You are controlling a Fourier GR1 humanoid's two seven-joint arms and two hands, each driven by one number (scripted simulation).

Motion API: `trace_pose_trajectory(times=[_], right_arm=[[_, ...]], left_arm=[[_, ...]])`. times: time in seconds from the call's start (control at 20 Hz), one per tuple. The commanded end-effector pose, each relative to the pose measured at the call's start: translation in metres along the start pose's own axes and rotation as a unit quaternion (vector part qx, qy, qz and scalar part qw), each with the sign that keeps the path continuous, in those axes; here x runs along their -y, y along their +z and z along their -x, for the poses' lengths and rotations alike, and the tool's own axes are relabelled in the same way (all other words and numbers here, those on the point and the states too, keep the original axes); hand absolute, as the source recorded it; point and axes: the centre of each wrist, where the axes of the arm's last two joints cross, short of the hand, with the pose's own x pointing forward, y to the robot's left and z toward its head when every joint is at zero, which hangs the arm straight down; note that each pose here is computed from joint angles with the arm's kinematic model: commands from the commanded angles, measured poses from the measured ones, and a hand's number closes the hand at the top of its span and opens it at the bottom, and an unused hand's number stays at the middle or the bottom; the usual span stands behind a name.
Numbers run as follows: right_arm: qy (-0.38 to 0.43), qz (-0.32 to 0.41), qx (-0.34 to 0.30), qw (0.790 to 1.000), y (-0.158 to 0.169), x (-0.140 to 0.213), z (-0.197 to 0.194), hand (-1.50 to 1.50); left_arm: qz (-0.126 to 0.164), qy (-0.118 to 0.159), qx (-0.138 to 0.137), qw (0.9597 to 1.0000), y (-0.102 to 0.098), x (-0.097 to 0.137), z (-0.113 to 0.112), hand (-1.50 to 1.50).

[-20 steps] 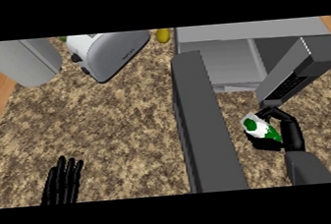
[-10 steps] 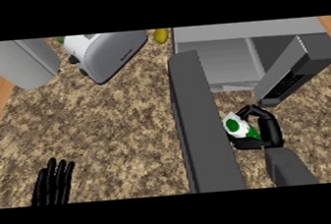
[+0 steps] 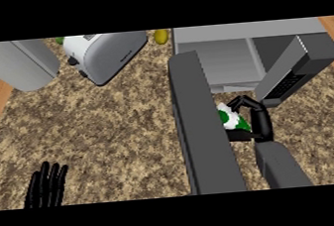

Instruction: Pick up the milk, place it into the microwave and close the microwave

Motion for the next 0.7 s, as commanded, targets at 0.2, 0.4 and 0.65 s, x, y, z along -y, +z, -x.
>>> trace_pose_trajectory(times=[0.2, 0.4, 0.65], right_arm=[[0.036, 0.035, -0.004, 0.999, -0.046, -0.006, -0.02, 1.5], [0.068, 0.03, -0.023, 0.997, -0.07, -0.005, -0.025, 1.5], [0.135, 0.012, -0.023, 0.99, -0.104, -0.014, -0.041, 1.5]], left_arm=[[-0.005, 0.008, -0.005, 0.9999, 0.011, -0.013, 0.022, -1.5], [0.0, 0.015, 0.0, 0.9999, 0.006, 0.001, -0.004, -1.5], [0.003, 0.006, -0.003, 1.0, -0.02, -0.011, 0.014, -1.5]])
